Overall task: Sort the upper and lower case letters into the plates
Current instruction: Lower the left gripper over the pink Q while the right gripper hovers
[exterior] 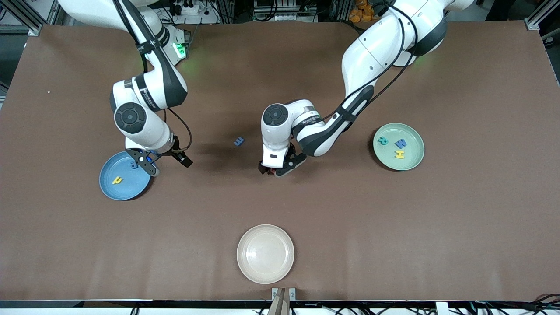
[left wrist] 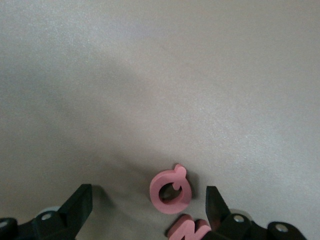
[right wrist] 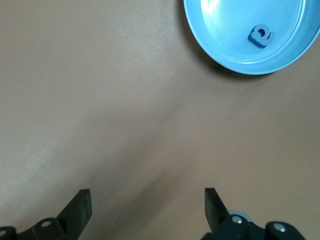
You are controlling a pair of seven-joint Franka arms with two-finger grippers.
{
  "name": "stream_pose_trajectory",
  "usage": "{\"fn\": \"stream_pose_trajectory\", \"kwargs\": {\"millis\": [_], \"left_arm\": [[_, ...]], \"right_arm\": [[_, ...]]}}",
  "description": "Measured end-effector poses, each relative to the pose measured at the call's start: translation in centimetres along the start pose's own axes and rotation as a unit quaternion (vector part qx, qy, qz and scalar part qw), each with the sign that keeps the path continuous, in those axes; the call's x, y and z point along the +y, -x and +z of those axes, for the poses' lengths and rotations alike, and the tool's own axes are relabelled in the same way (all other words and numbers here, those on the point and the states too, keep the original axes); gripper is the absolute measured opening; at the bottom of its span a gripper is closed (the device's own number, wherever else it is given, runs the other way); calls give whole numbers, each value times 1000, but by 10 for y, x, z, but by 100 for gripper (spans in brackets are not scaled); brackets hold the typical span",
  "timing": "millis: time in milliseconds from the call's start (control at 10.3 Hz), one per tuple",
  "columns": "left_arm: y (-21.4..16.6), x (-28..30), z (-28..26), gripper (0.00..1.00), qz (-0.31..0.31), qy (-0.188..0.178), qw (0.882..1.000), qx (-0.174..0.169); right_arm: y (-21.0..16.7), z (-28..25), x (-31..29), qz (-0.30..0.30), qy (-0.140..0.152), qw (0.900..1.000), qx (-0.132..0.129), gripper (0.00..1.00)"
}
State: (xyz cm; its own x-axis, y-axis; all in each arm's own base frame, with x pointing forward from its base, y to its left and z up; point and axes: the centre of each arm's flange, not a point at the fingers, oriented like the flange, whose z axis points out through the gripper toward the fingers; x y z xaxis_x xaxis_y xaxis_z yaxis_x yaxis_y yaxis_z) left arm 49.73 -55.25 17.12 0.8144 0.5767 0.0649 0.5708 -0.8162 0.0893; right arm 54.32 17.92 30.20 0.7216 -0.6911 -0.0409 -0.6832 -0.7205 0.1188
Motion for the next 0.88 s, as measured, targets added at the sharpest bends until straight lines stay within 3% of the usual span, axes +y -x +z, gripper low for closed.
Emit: {"fn": "stream_pose_trajectory", "kwargs": {"millis": [487,682,779,876], "left_arm": [[-1,-2,6,99,30,-10,999,-21],[-2,-3,6,89,35,-14,999,-21],[-3,-2,4,74,34,-13,999,-21],[-3,-1,3,69,35,-13,999,-21]], "right_arm": [[-8,0,4,8,1,1000,-2,100],[-8,-1,5,9,4,1000,-3,100],[-10,-3,5,10,4,1000,-3,100],[-11,-3,6,11,3,1000,-3,100]]}}
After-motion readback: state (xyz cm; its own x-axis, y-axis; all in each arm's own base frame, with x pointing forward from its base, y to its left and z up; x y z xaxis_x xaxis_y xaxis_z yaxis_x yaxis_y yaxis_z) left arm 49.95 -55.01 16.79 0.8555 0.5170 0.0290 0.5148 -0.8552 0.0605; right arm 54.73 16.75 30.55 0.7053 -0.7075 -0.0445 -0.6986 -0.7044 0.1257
